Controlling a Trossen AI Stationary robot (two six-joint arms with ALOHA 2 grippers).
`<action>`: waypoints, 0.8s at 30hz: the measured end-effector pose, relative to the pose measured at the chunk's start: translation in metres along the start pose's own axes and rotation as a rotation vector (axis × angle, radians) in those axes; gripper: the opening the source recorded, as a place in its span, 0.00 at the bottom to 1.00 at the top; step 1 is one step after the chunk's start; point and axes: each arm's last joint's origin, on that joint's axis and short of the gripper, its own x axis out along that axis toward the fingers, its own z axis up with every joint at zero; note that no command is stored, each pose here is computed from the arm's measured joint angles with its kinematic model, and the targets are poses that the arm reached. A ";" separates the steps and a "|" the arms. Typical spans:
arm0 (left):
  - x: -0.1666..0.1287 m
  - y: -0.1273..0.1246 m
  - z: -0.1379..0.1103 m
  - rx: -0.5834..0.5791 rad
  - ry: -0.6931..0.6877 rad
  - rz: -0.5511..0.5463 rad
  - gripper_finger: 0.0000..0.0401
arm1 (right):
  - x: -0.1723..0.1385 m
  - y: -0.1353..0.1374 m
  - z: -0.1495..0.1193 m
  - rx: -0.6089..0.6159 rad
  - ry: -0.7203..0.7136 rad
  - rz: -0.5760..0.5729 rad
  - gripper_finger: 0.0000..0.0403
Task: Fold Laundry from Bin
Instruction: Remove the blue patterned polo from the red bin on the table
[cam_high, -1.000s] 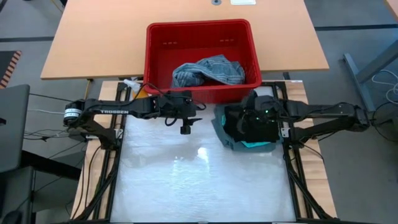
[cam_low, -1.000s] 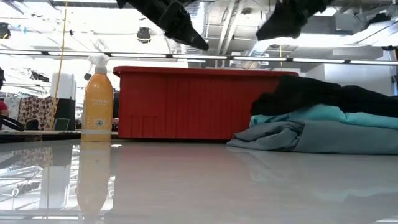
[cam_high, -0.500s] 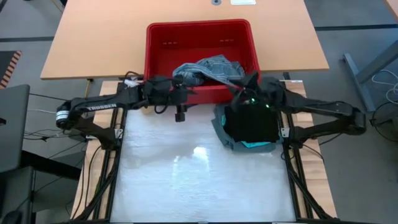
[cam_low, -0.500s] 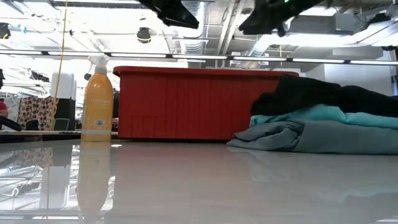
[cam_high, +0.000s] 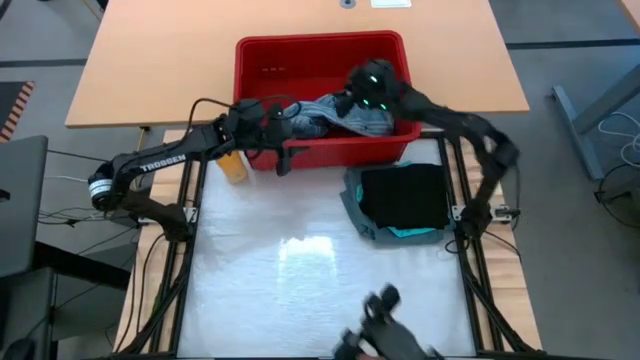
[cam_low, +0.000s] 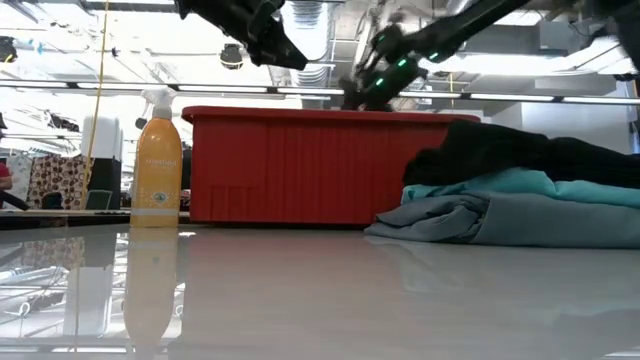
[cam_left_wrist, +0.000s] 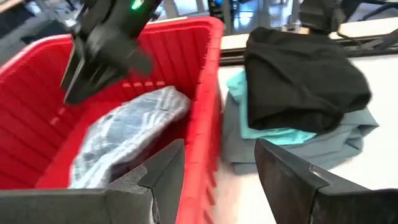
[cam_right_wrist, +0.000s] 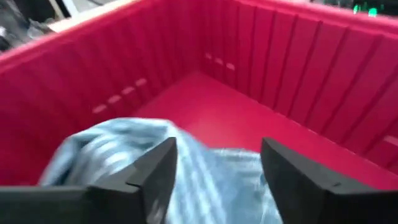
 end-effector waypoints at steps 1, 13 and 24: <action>0.000 0.002 0.000 0.005 -0.001 0.008 0.46 | 0.013 -0.005 0.005 0.005 0.017 -0.009 0.64; -0.002 0.012 -0.005 0.004 0.024 0.037 0.46 | 0.168 0.012 -0.031 0.113 0.257 0.251 0.88; -0.002 0.011 -0.004 -0.026 0.016 0.027 0.46 | 0.201 0.028 -0.096 -0.025 0.409 0.229 0.86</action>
